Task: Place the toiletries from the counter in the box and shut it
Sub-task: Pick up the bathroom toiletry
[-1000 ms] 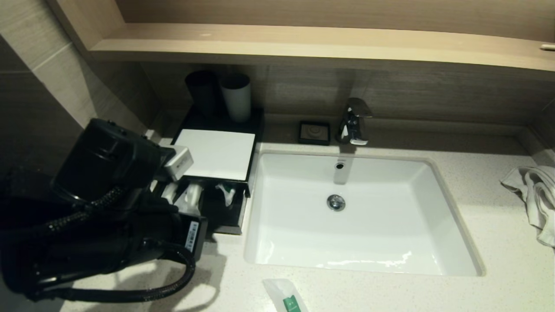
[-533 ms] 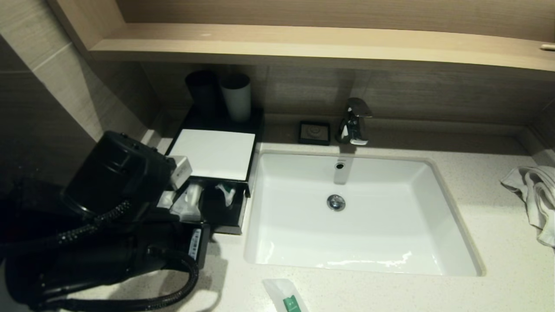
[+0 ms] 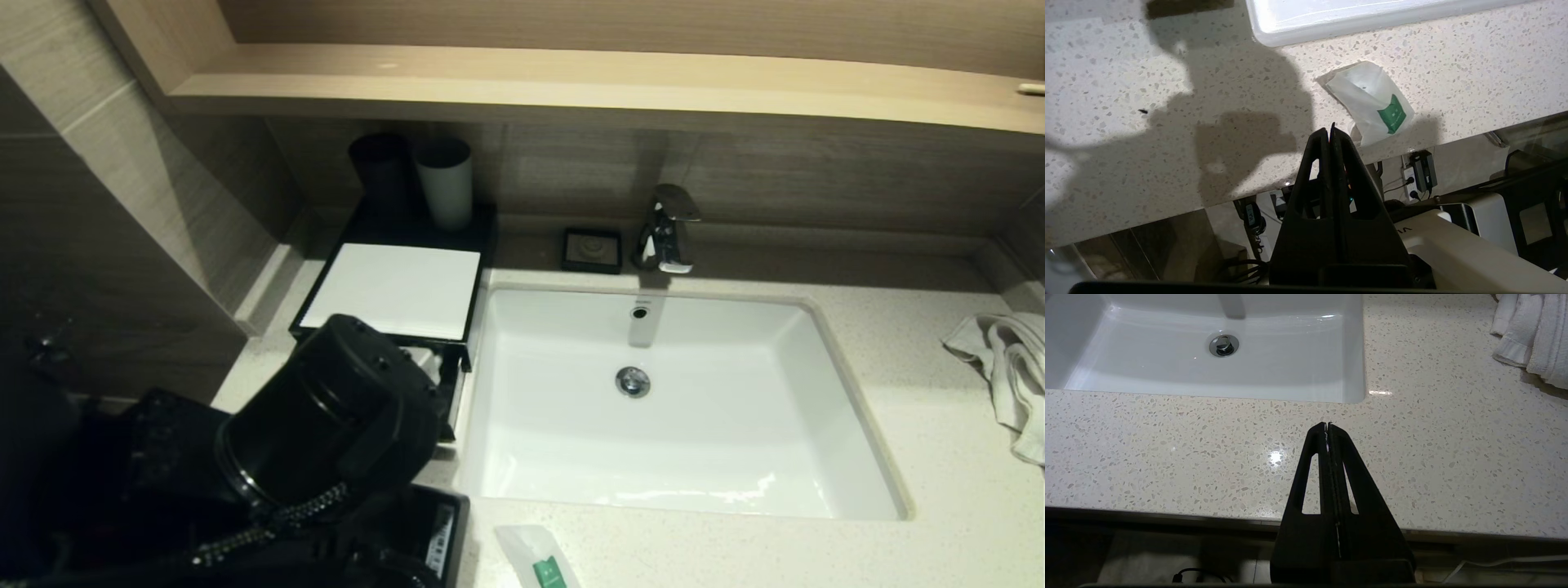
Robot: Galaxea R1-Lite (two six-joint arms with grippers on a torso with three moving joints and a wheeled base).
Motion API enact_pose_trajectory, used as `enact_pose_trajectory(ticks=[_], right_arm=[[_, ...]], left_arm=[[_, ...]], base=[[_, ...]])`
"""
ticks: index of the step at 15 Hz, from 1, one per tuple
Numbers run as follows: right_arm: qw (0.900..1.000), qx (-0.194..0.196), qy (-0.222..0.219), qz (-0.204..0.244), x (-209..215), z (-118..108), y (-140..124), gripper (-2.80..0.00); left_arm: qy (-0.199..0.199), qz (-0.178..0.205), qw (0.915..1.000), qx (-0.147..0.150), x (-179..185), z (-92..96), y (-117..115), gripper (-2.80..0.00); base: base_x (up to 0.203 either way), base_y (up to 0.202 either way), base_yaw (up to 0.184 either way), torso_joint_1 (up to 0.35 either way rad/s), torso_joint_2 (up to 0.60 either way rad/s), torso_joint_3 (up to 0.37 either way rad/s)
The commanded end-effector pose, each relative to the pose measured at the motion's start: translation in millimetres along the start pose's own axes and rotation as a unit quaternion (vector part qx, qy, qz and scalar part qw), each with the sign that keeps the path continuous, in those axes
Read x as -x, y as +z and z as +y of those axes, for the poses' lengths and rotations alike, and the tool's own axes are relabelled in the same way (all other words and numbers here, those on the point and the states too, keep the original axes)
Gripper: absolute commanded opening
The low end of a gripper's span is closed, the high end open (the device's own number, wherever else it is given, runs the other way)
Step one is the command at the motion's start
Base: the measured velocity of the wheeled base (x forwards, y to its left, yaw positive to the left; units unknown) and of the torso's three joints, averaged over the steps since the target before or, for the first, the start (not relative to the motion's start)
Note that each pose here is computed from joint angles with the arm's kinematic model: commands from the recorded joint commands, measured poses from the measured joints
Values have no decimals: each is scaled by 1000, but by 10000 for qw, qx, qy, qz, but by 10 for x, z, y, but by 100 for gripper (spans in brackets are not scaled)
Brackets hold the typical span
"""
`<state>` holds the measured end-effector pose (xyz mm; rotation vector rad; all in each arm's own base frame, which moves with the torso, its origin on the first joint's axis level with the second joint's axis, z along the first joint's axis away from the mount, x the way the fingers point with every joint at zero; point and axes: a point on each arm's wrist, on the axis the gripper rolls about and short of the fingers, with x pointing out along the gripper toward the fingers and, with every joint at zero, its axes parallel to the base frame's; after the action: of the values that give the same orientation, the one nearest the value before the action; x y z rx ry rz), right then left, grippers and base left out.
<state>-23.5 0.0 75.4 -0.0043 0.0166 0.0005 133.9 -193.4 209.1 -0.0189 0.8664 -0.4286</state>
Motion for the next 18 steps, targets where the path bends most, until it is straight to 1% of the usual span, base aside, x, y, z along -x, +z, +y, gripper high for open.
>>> enact_pose_trajectory(ticks=[1,2,3,5,6,8,11,13,16,18], right_arm=[[10000,2,6,1,0,0,0,-280],[10000,2,4,1,0,0,0,-280],[10000,2,4,1,0,0,0,-280],[10000,2,6,1,0,0,0,-280],[10000,2,6,1,0,0,0,-280],[10000,2,6,1,0,0,0,-280],[10000,2,5,1,0,0,0,-280],[10000,2,1,1,0,0,0,-280],[10000,2,6,1,0,0,0,-280],[10000,2,-1,1,0,0,0,-280]], left_arm=[[47,98,9998,-136,-145,-137,43,-280],[91,146,9995,-248,-212,-167,54,-280],[114,177,9985,-506,-268,-192,62,-280],[119,242,9925,-1192,-358,-237,64,-280],[111,282,9889,-1457,-402,-269,57,-280],[98,293,9821,-1857,-521,-332,76,-280],[-44,58,9773,-2116,-658,-423,127,-280],[-70,10,9765,-2154,-745,-473,152,-280],[-57,55,9736,-2281,-806,-497,144,-280],[-61,65,9730,-2306,-806,-496,142,-280]], base=[[0,0,0,0,0,0],[0,0,0,0,0,0],[0,0,0,0,0,0],[0,0,0,0,0,0],[0,0,0,0,0,0],[0,0,0,0,0,0],[0,0,0,0,0,0],[0,0,0,0,0,0],[0,0,0,0,0,0],[0,0,0,0,0,0]])
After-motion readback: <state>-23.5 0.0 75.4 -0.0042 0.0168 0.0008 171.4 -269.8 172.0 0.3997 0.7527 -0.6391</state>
